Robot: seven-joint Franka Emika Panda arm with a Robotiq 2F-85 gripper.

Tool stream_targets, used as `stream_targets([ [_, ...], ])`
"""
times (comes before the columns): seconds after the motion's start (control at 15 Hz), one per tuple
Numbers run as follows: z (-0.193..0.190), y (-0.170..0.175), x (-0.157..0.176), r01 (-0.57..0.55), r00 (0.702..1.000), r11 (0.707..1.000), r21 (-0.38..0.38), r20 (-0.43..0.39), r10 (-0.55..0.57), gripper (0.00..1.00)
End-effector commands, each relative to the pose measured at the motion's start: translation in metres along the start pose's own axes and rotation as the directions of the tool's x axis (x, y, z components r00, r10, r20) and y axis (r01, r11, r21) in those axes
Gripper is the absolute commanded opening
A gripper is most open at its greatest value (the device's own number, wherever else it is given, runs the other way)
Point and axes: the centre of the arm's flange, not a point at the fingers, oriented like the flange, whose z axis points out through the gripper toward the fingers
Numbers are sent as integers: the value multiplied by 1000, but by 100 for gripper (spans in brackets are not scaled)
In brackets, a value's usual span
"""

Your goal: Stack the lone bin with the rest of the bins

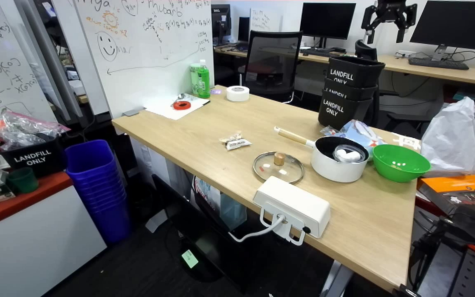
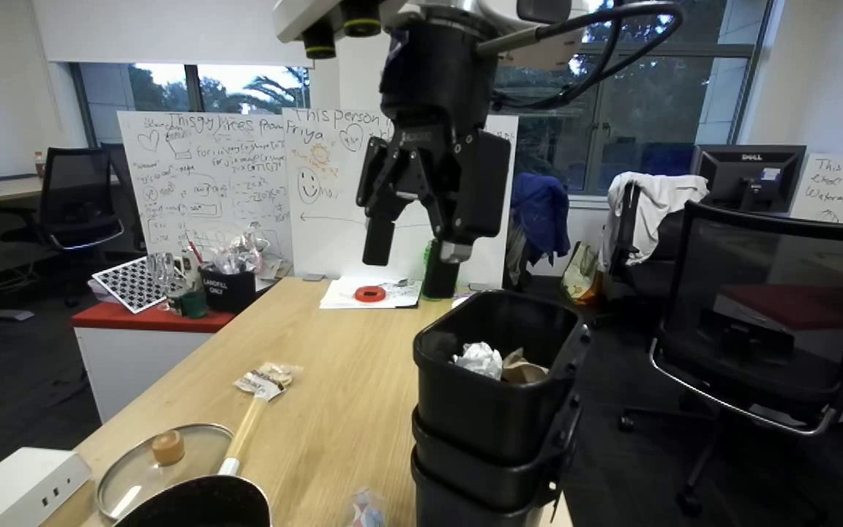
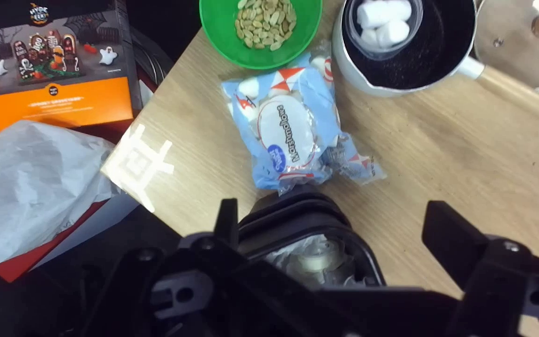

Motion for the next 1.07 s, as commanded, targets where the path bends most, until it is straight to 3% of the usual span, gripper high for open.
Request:
stream_targets([
  [0.0, 9, -12, -25, 152, 987, 988, -27, 65, -150, 100],
  [0.27, 18, -36, -50, 321, 943, 945, -67, 110, -313, 100],
  [0.67, 38, -47, -84, 541, 840, 827, -154, 157, -520, 100],
  [0.73, 40, -47, -87, 550, 834, 819, -167, 171, -525, 100],
  [0.8, 27, -54, -65, 506, 858, 851, -142, 185, -480, 100],
  [1.0, 31, -53, -73, 528, 845, 836, -152, 191, -499, 100],
])
